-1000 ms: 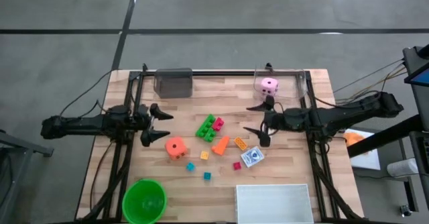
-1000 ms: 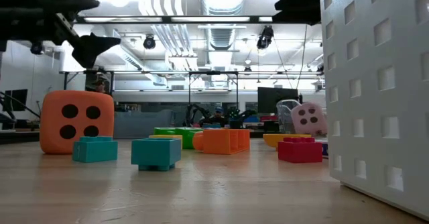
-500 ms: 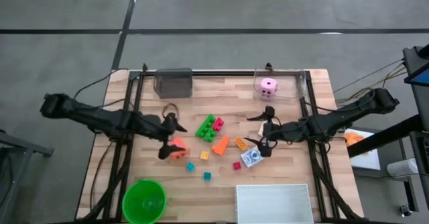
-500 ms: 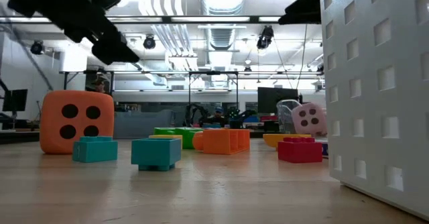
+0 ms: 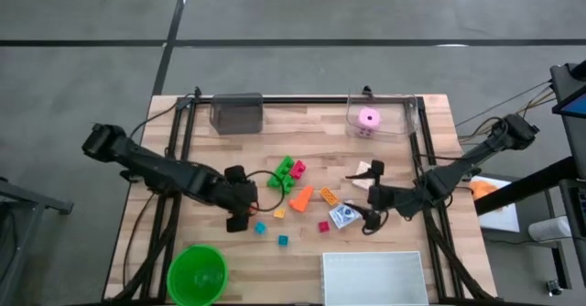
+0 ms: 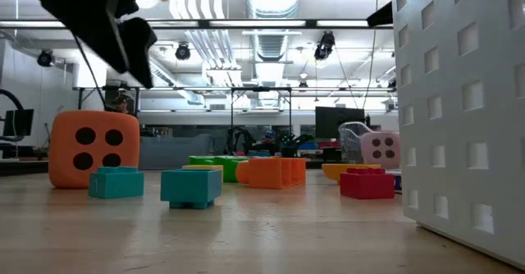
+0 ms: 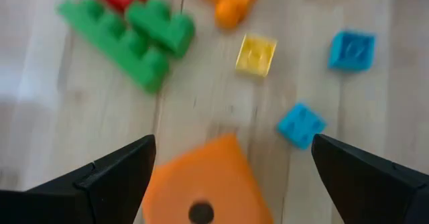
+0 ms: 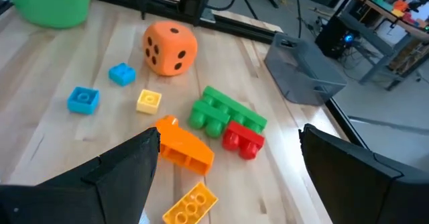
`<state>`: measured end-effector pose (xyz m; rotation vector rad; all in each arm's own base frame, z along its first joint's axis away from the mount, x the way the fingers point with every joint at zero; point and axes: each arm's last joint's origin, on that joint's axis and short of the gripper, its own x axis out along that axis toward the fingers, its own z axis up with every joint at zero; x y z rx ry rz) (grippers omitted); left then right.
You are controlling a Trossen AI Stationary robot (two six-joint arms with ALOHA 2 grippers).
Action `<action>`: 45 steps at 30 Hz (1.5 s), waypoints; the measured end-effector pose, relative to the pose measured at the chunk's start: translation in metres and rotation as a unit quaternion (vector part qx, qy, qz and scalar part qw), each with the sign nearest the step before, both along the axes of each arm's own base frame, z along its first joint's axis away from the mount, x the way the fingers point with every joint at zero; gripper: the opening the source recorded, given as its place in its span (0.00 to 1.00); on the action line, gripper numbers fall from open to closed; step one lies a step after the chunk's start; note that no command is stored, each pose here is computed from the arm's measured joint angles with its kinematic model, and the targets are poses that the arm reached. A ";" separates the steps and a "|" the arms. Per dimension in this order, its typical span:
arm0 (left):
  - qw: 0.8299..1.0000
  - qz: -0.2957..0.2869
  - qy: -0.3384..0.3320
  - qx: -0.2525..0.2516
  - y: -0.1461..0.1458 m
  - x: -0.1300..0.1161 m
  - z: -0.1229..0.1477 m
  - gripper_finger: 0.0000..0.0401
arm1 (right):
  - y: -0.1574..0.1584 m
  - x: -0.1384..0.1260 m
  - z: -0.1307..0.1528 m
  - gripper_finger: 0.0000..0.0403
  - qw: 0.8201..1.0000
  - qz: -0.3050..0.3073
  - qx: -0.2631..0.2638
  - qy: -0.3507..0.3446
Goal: Pick & Place Toys
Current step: Put the orange dice into the transparent bin
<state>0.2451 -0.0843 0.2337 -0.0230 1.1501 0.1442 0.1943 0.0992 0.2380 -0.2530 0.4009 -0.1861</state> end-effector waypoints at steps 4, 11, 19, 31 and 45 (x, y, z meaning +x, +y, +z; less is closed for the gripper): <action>0.997 0.022 0.074 0.008 -0.004 0.006 -0.013 1.00 | 0.005 -0.006 -0.007 0.87 1.000 -0.003 -0.005 0.002; 0.991 0.028 0.130 0.013 -0.009 0.016 -0.036 1.00 | 0.006 -0.013 -0.019 0.87 1.000 -0.018 -0.006 0.005; 0.986 0.056 0.144 0.066 -0.009 0.024 -0.059 1.00 | 0.006 -0.013 -0.019 0.87 1.000 -0.023 -0.004 0.003; 0.981 0.087 0.173 -0.008 -0.014 0.024 -0.101 0.70 | 0.006 -0.013 -0.019 0.87 1.000 -0.025 0.001 0.002; 0.994 0.001 0.104 -0.013 -0.013 0.022 -0.056 0.22 | 0.006 -0.013 -0.019 0.87 1.000 -0.027 0.001 0.000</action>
